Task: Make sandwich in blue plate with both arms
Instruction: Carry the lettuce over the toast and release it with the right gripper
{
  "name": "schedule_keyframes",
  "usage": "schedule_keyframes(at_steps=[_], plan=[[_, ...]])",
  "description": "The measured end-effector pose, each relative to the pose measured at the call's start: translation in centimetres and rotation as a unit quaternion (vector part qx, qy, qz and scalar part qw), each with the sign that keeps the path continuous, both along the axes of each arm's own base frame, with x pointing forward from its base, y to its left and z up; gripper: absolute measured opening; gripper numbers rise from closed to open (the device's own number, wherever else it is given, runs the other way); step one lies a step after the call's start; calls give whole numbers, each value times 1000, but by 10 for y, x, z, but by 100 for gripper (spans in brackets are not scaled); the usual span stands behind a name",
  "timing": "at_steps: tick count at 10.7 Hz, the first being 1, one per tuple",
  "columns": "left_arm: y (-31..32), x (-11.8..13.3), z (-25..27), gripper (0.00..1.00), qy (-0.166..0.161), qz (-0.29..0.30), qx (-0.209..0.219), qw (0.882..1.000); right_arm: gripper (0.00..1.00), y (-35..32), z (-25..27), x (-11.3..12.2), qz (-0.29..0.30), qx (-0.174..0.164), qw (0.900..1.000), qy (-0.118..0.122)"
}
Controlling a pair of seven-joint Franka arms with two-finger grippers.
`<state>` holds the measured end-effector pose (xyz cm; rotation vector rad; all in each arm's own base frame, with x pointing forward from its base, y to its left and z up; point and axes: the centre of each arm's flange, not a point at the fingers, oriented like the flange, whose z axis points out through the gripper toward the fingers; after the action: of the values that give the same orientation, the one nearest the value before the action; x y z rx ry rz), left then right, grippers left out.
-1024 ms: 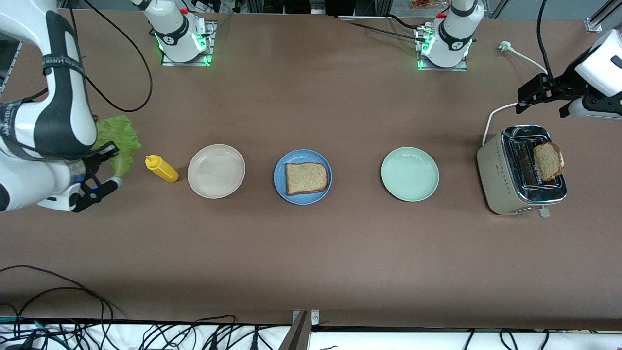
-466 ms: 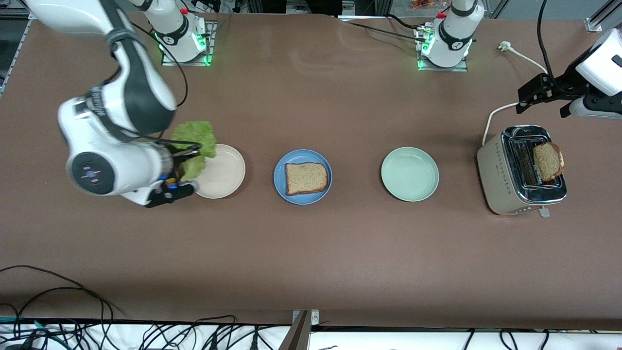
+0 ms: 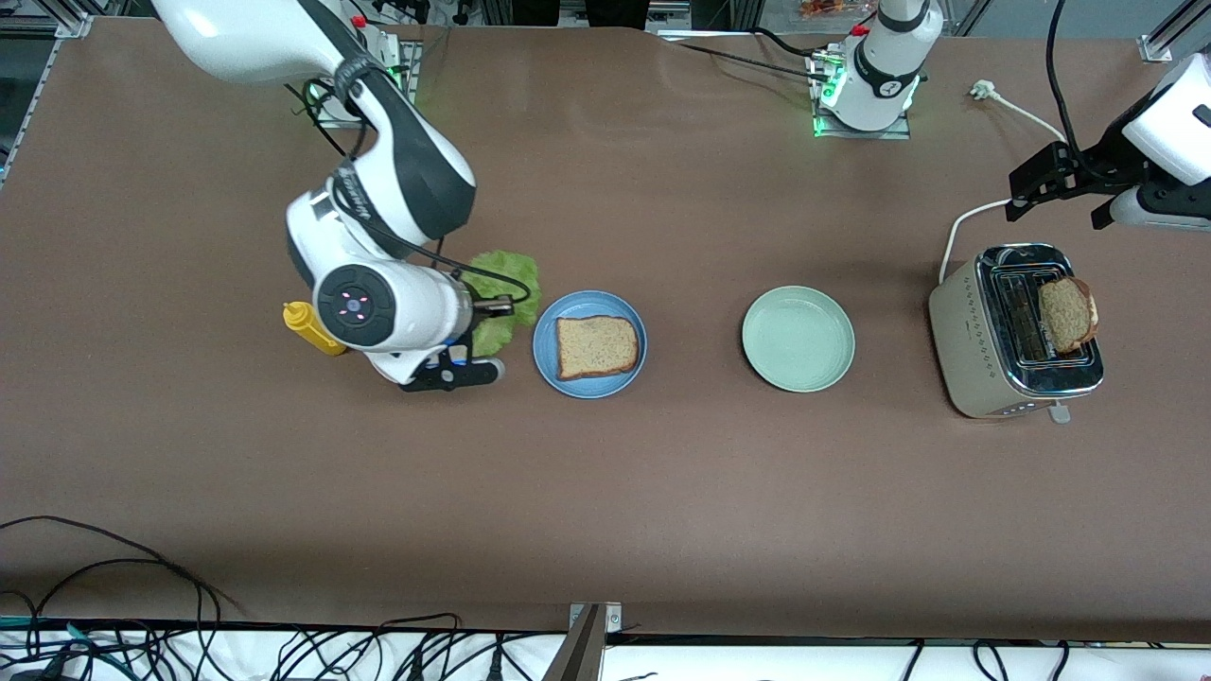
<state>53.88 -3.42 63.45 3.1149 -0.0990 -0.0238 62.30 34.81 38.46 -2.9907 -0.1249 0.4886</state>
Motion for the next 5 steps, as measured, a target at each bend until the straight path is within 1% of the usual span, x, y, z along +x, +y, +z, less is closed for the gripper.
schedule_keyframes(at_steps=[1, 2, 4, 5], plan=[[0, 0, 0, 100, 0, 0, 0, 1000, 5, 17, -16, -1, -21, 2, 1000, -7], [0, 0, 1, 100, -1, 0, 0, 1000, 5, 37, -35, -6, -30, 3, 999, -11], [1, 0, 1, 100, -2, 0, 0, 1000, 5, 70, -69, -15, -38, 15, 999, -30], [1, 0, 1, 100, -2, 1, 0, 1000, 5, 74, -83, -15, -43, 20, 998, -36]])
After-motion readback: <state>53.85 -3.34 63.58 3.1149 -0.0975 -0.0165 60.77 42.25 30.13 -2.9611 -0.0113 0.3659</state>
